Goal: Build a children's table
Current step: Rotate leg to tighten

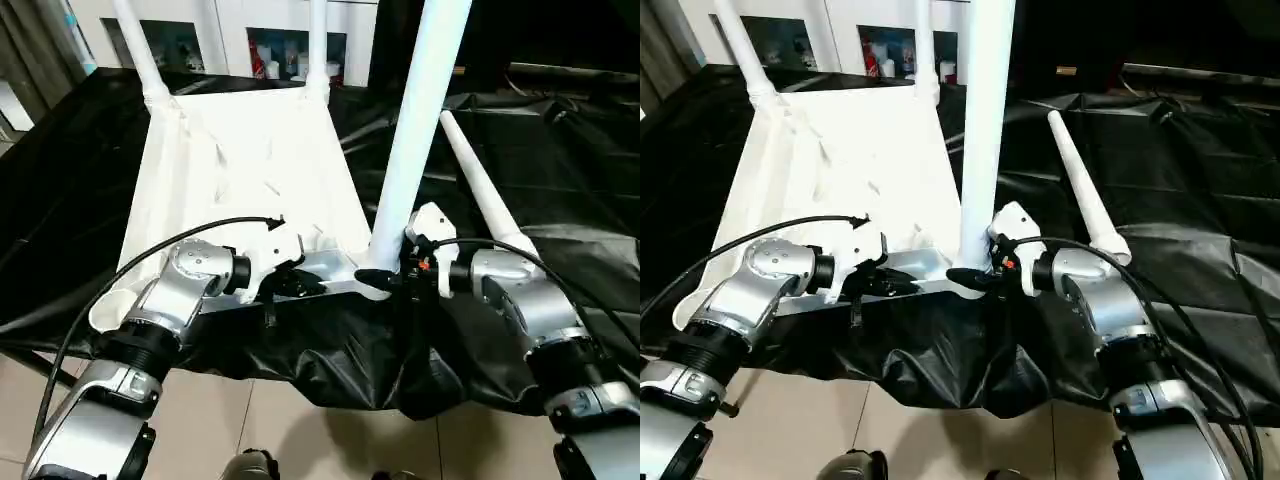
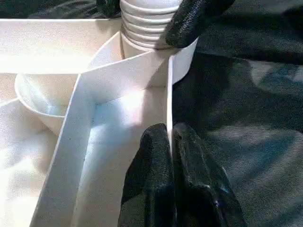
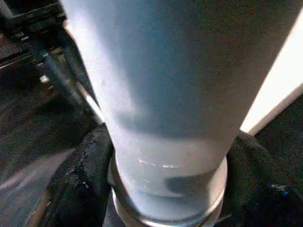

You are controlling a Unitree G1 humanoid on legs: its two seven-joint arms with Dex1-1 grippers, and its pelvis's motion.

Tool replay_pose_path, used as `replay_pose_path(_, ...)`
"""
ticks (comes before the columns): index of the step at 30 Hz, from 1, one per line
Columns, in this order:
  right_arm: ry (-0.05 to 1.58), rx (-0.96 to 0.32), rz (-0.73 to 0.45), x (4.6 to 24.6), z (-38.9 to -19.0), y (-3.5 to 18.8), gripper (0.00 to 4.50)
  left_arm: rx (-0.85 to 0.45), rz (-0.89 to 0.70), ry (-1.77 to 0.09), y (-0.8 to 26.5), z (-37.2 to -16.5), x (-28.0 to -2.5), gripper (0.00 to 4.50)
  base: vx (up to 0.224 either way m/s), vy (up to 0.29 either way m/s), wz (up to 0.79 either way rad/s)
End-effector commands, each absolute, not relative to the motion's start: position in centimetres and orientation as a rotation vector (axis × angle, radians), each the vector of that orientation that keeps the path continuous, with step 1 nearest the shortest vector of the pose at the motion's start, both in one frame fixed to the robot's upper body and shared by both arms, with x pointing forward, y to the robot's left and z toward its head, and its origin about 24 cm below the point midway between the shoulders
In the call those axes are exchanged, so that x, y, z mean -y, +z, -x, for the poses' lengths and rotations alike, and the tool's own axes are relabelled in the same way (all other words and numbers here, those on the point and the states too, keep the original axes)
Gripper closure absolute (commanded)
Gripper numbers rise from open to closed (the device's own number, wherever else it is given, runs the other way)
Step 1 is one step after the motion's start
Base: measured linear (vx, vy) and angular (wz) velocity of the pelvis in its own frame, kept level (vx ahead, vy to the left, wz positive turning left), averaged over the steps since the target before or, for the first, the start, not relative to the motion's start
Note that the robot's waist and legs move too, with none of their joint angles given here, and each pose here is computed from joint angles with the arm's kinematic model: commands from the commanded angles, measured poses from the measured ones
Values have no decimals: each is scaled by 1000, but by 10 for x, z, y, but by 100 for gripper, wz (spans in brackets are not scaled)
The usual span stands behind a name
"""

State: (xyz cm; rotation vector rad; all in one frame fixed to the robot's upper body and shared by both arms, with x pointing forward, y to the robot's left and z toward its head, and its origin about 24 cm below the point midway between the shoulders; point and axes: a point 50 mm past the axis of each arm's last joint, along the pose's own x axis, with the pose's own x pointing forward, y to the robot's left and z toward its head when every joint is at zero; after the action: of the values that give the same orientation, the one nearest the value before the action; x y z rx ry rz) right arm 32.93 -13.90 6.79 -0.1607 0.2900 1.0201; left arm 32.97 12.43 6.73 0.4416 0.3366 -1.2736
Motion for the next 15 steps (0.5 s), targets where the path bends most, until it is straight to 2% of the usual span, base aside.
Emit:
replay_pose_path(1, 903, -323, 111, 134, -333, 54, 175, -311, -419, -1211, 68, -337, -110, 450, 0, 0, 0)
replay_pose_path(4, 746, -330, 40, 132, -339, 46, 176, -322, -397, -1103, 67, -346, -105, 450, 0, 0, 0)
replay_pose_path(6, 711, -332, 25, 132, -340, 44, 176, -323, -395, -1083, 67, -348, -103, 450, 0, 0, 0)
replay_pose_path(7, 651, -338, 1, 131, -341, 41, 176, -326, -392, -1050, 67, -351, -101, 450, 0, 0, 0)
replay_pose_path(8, 482, -377, -56, 126, -342, 27, 176, -339, -344, -935, 67, -359, -88, 450, 0, 0, 0)
replay_pose_path(10, 378, -400, -100, 117, -342, 18, 176, -344, -312, -866, 67, -363, -74, 450, 0, 0, 0)
replay_pose_path(15, 366, -408, -117, 97, -343, 15, 176, -322, -312, -875, 68, -362, -55, 450, 0, 0, 0)
